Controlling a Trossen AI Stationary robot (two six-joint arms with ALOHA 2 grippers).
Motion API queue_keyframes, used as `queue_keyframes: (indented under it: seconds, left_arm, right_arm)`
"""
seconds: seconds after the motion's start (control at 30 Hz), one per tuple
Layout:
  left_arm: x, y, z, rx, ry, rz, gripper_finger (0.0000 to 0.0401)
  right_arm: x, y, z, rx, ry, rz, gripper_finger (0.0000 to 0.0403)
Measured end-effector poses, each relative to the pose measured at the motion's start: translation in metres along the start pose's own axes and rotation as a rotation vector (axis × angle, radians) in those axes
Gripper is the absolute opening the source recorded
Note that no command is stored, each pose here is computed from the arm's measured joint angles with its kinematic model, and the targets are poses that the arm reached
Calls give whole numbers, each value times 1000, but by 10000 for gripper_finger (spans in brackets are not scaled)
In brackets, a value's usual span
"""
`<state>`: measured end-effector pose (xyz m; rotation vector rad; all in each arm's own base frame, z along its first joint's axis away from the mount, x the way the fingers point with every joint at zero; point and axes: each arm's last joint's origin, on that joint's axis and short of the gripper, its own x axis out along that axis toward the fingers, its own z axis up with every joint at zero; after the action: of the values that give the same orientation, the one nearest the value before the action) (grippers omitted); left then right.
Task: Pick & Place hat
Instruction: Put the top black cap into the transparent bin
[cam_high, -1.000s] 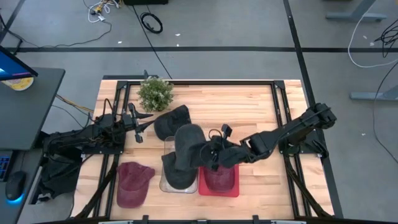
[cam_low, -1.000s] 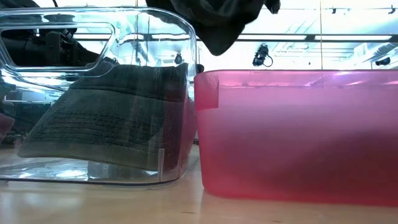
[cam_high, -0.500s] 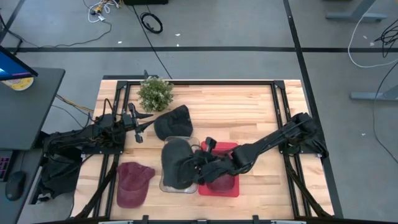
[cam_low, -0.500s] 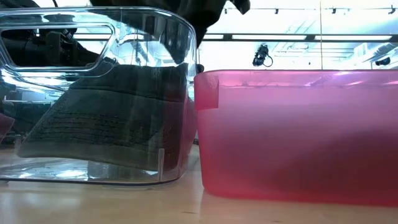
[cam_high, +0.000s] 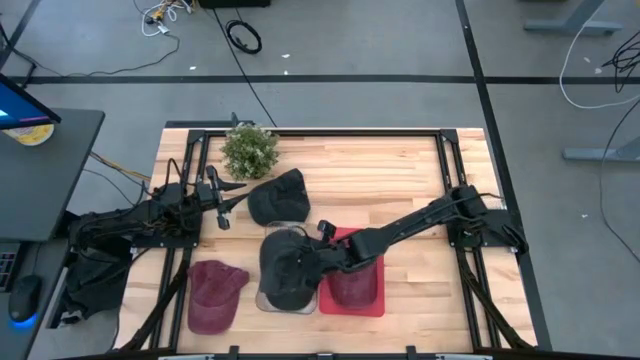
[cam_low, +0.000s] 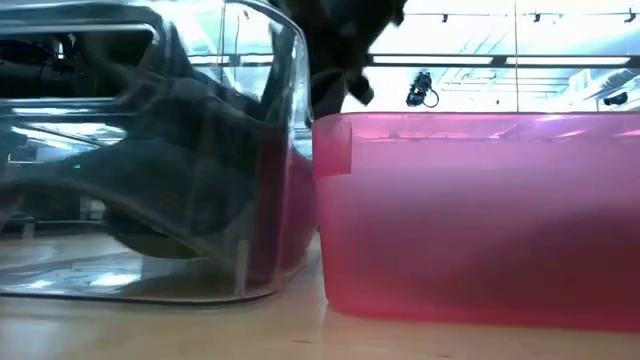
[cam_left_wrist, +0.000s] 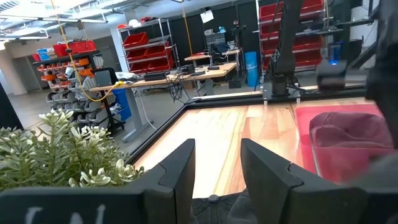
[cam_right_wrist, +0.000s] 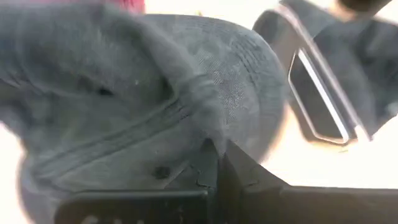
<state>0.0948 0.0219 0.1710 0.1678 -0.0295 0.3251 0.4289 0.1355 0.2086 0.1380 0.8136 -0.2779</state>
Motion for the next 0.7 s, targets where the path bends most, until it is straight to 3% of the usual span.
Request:
queue_keyframes:
  seconds: [0.3,0.7]
  left_arm:
    - [0,0,0,0,-1,0,133]
    - [0,0,0,0,0,0,133]
  right_arm:
    - [40,-22,-15,17,182,-12,4]
    - [38,-27,-13,-29,197,6,4]
